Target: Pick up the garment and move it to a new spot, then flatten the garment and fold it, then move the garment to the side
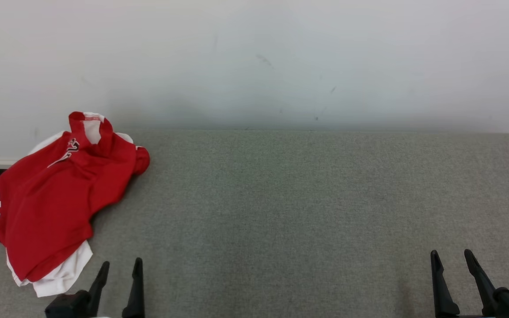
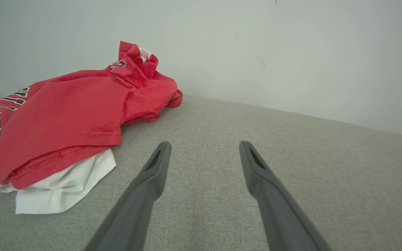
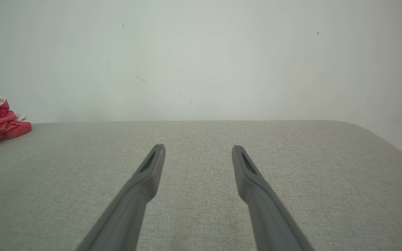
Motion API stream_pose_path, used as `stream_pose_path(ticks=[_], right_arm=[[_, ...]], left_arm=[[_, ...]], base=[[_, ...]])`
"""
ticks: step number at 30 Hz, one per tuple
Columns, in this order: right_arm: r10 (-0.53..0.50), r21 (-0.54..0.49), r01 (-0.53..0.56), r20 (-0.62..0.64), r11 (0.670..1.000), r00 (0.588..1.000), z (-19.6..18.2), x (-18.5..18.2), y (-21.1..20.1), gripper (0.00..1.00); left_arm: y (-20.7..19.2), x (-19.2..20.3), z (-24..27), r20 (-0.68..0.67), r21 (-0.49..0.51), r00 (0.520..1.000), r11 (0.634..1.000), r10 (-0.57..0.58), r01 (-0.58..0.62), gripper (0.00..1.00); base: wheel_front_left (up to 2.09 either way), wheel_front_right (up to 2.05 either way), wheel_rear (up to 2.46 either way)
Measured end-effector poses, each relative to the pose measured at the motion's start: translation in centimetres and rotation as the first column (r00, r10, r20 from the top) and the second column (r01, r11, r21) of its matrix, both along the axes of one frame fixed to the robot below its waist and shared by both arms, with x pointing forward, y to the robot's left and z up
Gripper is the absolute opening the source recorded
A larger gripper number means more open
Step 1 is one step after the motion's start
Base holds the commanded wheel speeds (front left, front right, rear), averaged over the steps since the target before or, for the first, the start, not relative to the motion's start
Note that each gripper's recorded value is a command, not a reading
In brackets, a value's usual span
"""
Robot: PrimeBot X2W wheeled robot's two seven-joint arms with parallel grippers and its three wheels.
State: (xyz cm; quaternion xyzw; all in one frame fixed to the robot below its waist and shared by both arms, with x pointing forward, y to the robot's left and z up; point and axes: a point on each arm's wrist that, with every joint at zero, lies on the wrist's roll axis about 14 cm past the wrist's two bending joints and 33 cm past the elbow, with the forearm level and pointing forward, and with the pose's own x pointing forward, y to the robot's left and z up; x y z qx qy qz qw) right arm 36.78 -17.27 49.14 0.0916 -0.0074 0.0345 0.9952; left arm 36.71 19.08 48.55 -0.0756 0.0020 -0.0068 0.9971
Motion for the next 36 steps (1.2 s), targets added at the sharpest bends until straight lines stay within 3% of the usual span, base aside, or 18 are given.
stream_pose_path(ticks=[21,36], right_arm=[[0.013,-0.085,-0.012,0.013,0.996,1.000,-0.3,-0.3,0.2,1.00],[0.027,-0.053,-0.027,-0.003,0.998,1.000,-0.8,-0.2,0.7,1.00]], left_arm=[[-0.7,-0.4,-1.1,-0.017,0.110,0.999,0.993,-0.042,0.044,1.00],[-0.3,-0.8,-1.4,-0.026,0.104,0.999,0.994,-0.031,0.034,1.00]], base=[[0.00,0.00,0.00],[0.00,0.00,0.00]])
